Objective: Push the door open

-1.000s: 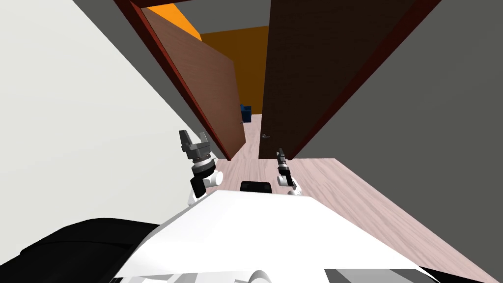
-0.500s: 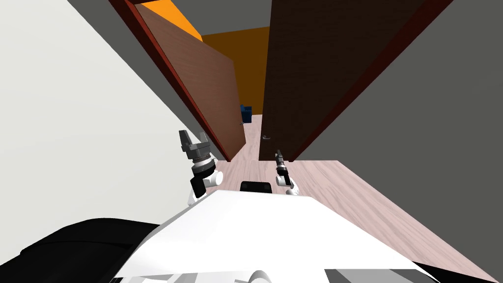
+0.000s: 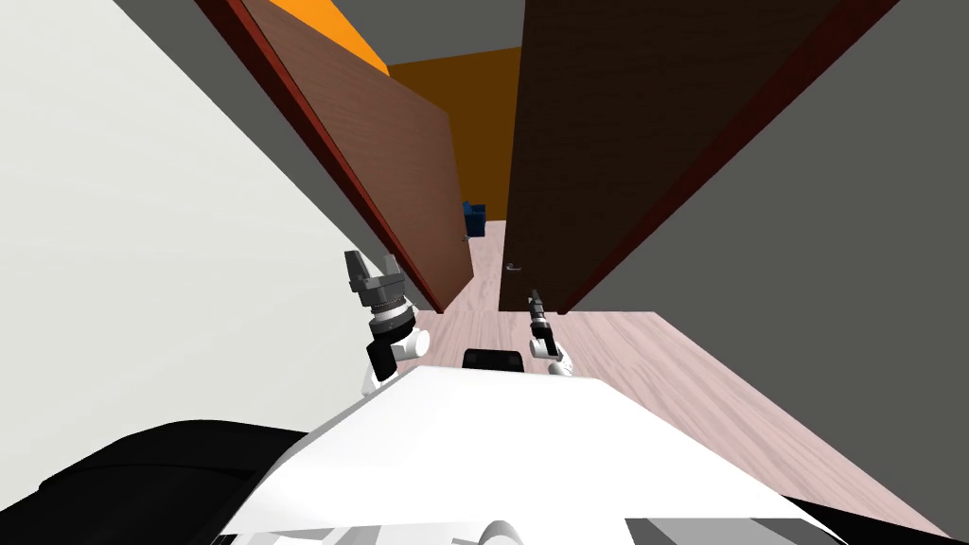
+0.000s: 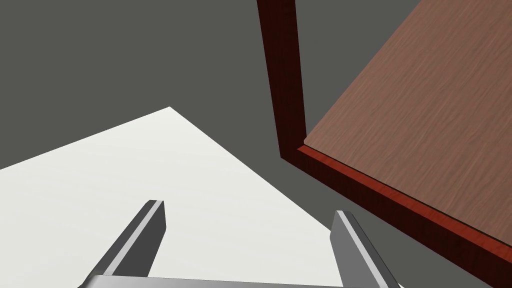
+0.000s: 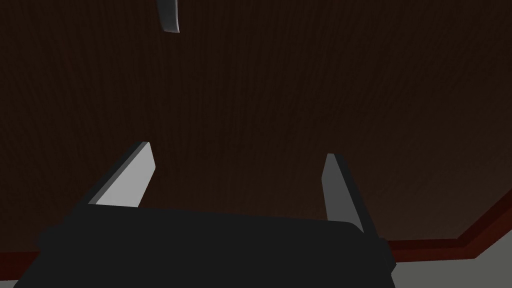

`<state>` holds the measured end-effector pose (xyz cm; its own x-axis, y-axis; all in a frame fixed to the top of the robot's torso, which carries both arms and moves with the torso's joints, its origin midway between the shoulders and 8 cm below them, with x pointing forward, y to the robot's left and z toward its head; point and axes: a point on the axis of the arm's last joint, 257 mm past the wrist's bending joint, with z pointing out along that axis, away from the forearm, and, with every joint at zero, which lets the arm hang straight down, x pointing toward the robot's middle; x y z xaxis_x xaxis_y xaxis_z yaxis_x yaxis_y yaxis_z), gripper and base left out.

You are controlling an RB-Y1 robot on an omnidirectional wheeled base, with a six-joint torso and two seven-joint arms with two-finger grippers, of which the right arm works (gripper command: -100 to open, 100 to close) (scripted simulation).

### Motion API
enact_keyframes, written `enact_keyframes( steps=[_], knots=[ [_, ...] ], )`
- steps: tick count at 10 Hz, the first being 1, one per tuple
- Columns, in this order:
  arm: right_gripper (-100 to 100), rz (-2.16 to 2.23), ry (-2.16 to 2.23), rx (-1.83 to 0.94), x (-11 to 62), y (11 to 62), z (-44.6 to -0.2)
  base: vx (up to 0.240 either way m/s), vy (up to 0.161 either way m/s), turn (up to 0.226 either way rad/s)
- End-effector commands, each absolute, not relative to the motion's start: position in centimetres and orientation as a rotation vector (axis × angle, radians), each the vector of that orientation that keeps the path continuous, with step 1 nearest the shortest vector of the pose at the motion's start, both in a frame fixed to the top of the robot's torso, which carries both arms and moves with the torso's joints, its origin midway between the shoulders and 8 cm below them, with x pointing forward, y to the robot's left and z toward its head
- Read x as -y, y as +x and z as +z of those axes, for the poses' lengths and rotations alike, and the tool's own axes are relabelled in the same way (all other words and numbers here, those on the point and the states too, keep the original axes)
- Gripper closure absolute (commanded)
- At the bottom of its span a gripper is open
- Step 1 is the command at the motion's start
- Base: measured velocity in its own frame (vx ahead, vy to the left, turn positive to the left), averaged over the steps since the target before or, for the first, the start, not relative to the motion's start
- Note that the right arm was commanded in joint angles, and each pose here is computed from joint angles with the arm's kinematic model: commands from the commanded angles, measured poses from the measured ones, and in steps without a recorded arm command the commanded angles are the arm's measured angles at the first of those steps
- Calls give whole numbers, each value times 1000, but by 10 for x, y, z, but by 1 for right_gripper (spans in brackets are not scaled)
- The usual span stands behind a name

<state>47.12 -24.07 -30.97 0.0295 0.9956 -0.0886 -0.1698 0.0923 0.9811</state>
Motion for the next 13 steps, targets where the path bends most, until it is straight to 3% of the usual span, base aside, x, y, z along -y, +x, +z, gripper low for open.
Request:
enact_keyframes(
  steps=[1, 13],
  knots=[
    [-100, 1202, 1040, -1116, 238, 472, -317, 56, -4, 10],
    [-100, 1204, 1173, -1192, 204, 473, -378, 104, -13, 13]
  ],
)
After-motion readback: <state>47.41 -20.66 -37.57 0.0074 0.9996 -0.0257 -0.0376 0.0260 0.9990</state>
